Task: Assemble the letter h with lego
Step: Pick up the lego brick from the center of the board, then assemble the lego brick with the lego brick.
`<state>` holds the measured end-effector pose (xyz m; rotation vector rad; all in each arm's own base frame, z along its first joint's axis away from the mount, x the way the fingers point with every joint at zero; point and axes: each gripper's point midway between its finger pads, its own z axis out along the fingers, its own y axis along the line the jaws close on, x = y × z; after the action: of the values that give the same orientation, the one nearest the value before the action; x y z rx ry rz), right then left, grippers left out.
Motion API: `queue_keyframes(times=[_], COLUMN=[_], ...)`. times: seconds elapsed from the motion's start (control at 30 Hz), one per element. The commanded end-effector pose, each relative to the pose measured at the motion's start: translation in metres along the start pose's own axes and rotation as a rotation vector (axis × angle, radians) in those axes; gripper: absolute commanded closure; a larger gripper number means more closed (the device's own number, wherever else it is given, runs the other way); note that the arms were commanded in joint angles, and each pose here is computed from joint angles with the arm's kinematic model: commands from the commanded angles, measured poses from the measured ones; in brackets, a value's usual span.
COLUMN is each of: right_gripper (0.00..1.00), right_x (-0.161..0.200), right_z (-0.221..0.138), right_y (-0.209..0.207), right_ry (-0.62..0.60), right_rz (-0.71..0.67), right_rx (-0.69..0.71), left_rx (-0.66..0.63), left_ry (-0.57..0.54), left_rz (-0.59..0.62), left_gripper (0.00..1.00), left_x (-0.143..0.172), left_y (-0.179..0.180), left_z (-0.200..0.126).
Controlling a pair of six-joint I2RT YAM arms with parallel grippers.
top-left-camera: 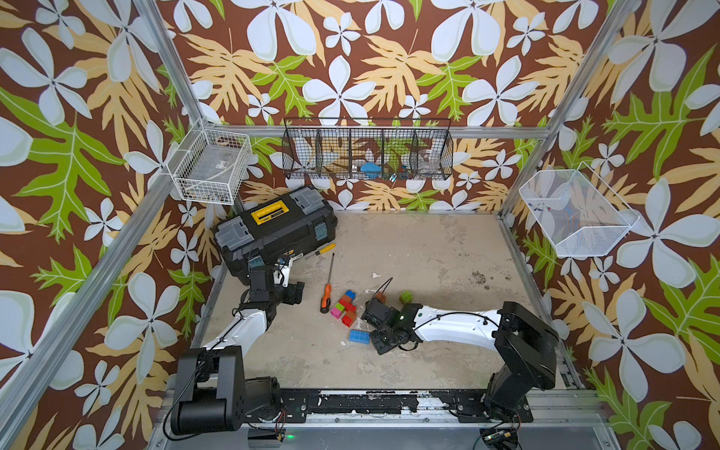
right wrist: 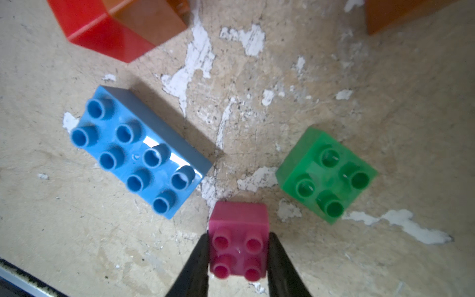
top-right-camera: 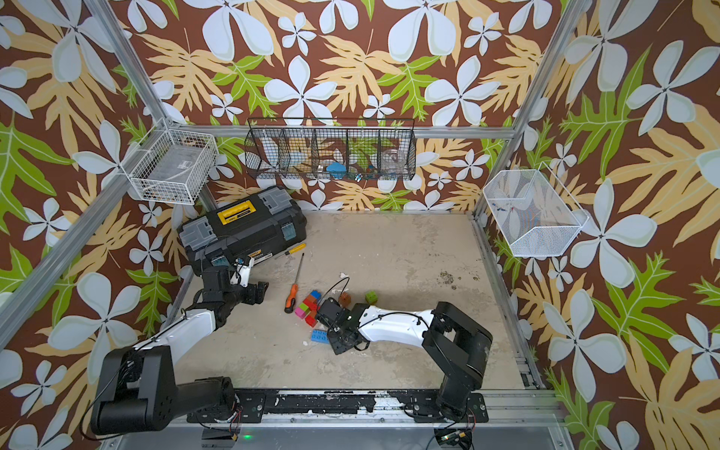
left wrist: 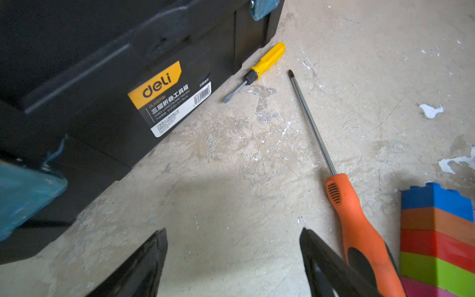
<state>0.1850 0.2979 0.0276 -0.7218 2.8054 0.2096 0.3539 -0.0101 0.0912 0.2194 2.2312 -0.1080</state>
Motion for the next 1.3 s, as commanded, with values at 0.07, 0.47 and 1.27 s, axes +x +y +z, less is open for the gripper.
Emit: queue_keyframes(times=[0.07,0.47,1.27], right_gripper=[0.68,0.69,0.76], right_x=[-0.013,-0.041,-0.009], right_z=[-0.022,-0.035,0.018], right_y=[-0.005,-0.044,-0.074], right_ry=[-0.055,-0.187,0.002], right_rz=[0.064,0.465,0.445], right_rx=[-0.013,0.06,0.186], left_rx=[-0.009,-0.01,0.024], left_ry=[-0.033,-0.032,-0.034], left_rz=[-0.007,-0.008,-0.028], left_gripper=[0.15,0.15,0.15], left_x=[-0.008,-0.006,-0.004], left_y=[0.004,0.004,0.002], left_z=[-0.002,-0.004,-0.006])
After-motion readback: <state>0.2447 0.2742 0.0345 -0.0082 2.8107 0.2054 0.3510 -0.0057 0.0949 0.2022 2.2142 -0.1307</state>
